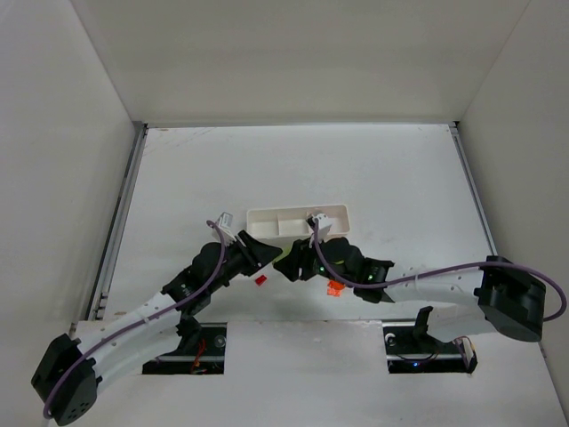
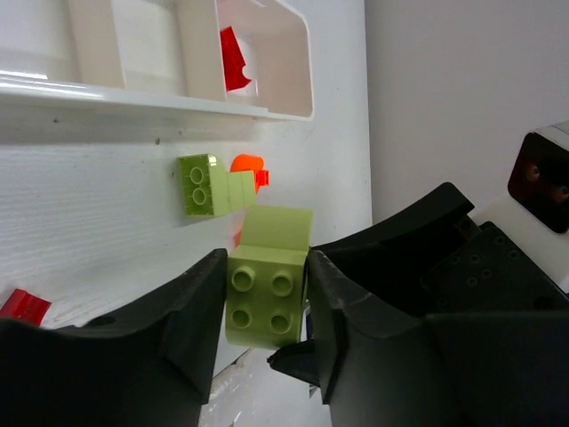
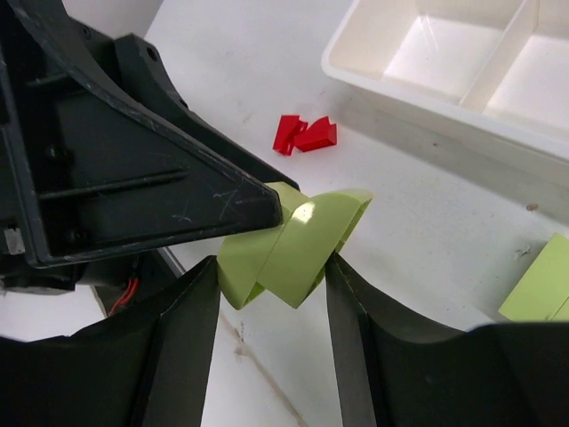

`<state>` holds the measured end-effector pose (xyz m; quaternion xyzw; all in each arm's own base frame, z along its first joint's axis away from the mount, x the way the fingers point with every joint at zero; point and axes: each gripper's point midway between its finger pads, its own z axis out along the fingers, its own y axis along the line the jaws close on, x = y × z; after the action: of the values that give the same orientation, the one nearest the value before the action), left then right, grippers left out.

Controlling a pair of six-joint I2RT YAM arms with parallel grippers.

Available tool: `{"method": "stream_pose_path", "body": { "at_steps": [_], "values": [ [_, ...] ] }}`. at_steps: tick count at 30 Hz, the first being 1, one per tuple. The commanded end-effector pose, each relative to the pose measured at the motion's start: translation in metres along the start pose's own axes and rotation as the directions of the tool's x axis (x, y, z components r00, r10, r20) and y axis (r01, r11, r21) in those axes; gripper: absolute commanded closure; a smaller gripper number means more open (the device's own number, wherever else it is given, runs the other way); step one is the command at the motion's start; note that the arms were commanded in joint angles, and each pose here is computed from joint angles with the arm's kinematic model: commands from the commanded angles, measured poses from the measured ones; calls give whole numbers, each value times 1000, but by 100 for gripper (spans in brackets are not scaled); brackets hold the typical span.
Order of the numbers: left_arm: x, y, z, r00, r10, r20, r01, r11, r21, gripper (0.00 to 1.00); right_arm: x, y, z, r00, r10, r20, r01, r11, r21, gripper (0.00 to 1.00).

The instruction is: Sort the legos into containers by color

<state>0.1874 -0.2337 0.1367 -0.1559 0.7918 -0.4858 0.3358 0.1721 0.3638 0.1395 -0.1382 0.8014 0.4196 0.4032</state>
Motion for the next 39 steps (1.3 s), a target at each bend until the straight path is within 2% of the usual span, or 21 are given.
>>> {"method": "stream_pose_path", "body": {
  "at_steps": [1, 4, 10, 18, 22, 33, 39],
  "values": [
    [-4, -25, -1, 999, -33, 15, 31, 993, 116, 67, -20, 21, 0, 997, 46, 69, -40, 995, -91, 54],
    [-2, -26, 0, 999, -47, 8, 45, 992, 122, 77, -17, 21, 2, 995, 75, 65, -68, 992, -107, 54],
    [4, -27, -1, 998, -55, -9, 56, 991, 124, 77, -23, 21, 4, 990, 115, 87, -103, 987, -126, 53],
    [-9, -39, -8, 997, -60, 44, 52, 984, 171, 91, -30, 23, 0, 986, 140, 95, -124, 980, -159, 41],
    [-15, -39, -7, 996, -64, 68, 52, 986, 161, 92, -33, 24, -1, 983, 158, 92, -139, 974, -180, 37],
    [-30, -29, -7, 991, -75, 108, 59, 987, 147, 93, -44, 18, -18, 980, 173, 94, -145, 958, -248, 15],
    [-31, -41, -13, 994, -77, 73, 60, 976, 210, 93, -64, 26, -39, 969, 207, 131, -147, 919, -367, 15]
  ]
}}
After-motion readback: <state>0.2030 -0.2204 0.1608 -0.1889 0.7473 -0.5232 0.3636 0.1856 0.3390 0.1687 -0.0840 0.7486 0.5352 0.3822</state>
